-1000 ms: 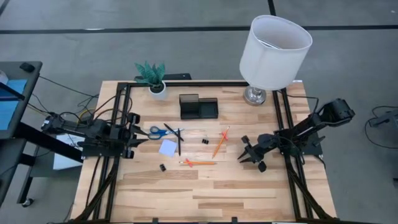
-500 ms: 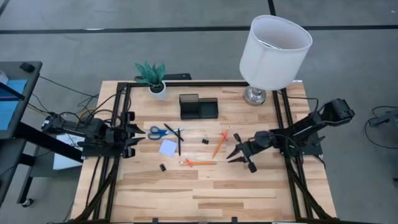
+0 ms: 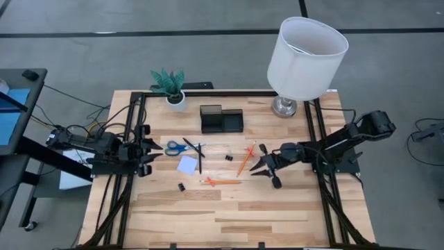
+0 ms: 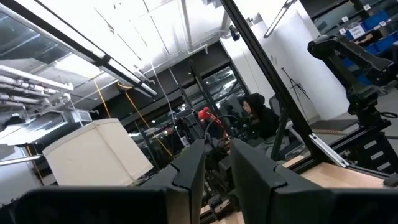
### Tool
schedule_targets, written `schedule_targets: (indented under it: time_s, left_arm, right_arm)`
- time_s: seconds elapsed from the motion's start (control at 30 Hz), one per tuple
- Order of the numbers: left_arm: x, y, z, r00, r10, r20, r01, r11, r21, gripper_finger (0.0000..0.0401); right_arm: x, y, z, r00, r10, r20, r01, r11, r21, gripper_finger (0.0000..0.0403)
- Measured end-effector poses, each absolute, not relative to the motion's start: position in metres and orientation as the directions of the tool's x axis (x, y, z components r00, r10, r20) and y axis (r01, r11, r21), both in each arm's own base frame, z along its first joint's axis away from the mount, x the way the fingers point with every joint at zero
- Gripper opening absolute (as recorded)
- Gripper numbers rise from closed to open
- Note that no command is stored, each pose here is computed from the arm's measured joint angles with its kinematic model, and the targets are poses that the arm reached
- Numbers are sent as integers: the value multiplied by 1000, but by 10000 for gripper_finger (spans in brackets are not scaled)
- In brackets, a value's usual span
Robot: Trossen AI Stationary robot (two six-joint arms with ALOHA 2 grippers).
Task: Pick and place office supplies into organizer
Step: Put the top yellow pencil into the desk organizer
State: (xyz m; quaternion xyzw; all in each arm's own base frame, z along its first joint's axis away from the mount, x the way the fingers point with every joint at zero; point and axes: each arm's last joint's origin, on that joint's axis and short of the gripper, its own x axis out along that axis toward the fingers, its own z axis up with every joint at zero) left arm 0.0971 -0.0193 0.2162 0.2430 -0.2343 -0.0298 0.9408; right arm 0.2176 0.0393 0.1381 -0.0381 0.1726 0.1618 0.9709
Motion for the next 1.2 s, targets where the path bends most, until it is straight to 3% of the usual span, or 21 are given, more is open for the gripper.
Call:
schedule_targets:
  time_s: [0.27,0.47,0.9,1.1,1.2]
  left_arm:
    - [97,-19,217,886,-165,433,-125,814,567,71]
    - [97,-19,217,886,-164,433,-148,786,600,71]
    - [93,-19,224,850,-165,501,-283,659,697,71]
    - [93,-18,225,841,-165,515,-292,664,689,71]
    - [93,-18,225,841,-164,515,-283,678,678,71]
  right_arm:
    - [234,25,165,843,171,-510,-305,933,-191,71]
    - [242,26,211,735,-39,-676,-285,888,-361,71]
    - [262,12,255,571,-407,-713,-287,715,-637,71]
    - [266,-2,252,361,-457,-813,-409,706,-578,70]
    - [270,-7,246,269,-390,-881,-462,750,-473,69]
